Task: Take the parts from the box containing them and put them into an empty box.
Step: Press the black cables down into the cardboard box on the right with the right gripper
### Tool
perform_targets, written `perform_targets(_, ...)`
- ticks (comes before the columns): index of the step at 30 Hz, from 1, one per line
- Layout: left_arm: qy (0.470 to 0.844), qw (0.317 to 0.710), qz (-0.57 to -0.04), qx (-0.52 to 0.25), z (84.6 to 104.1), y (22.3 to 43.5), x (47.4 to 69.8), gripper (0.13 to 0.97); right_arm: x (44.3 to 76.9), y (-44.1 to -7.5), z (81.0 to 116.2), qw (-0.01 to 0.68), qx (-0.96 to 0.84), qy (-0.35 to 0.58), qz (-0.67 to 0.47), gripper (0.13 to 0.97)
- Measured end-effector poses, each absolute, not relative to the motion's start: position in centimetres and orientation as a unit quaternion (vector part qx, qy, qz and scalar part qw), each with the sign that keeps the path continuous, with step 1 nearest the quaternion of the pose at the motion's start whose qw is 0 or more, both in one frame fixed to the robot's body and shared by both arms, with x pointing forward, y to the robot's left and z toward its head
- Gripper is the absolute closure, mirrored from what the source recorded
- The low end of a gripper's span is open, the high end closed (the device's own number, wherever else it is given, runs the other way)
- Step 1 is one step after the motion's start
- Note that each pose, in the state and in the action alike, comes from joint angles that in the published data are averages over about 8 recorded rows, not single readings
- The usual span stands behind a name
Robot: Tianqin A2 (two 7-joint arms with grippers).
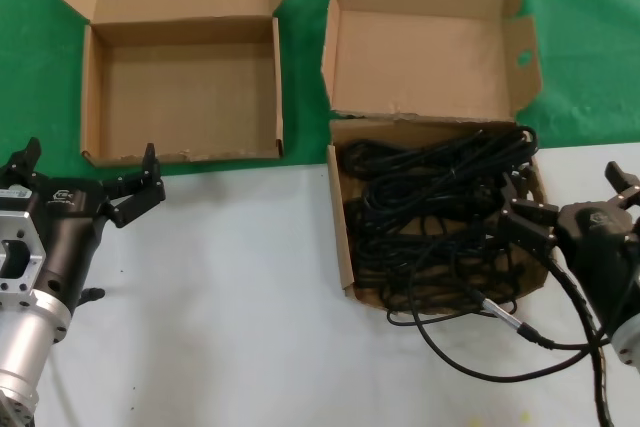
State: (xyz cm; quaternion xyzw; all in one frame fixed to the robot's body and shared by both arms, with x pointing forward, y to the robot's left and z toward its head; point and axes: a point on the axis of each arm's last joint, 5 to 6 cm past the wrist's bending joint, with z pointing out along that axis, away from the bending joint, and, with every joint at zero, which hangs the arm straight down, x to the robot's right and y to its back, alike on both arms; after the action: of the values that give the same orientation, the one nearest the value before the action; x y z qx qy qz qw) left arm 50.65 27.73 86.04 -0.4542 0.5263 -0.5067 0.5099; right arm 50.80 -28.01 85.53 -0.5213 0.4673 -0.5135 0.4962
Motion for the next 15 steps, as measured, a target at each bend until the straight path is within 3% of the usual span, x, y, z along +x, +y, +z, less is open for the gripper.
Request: perform_targets(15, 0.526, 0.51, -0.507, -0.454, 86.04, 27.73, 50.65, 0.132, 50.8, -28.01, 85.53, 0.496, -0.521, 0.467, -0.514, 0.13)
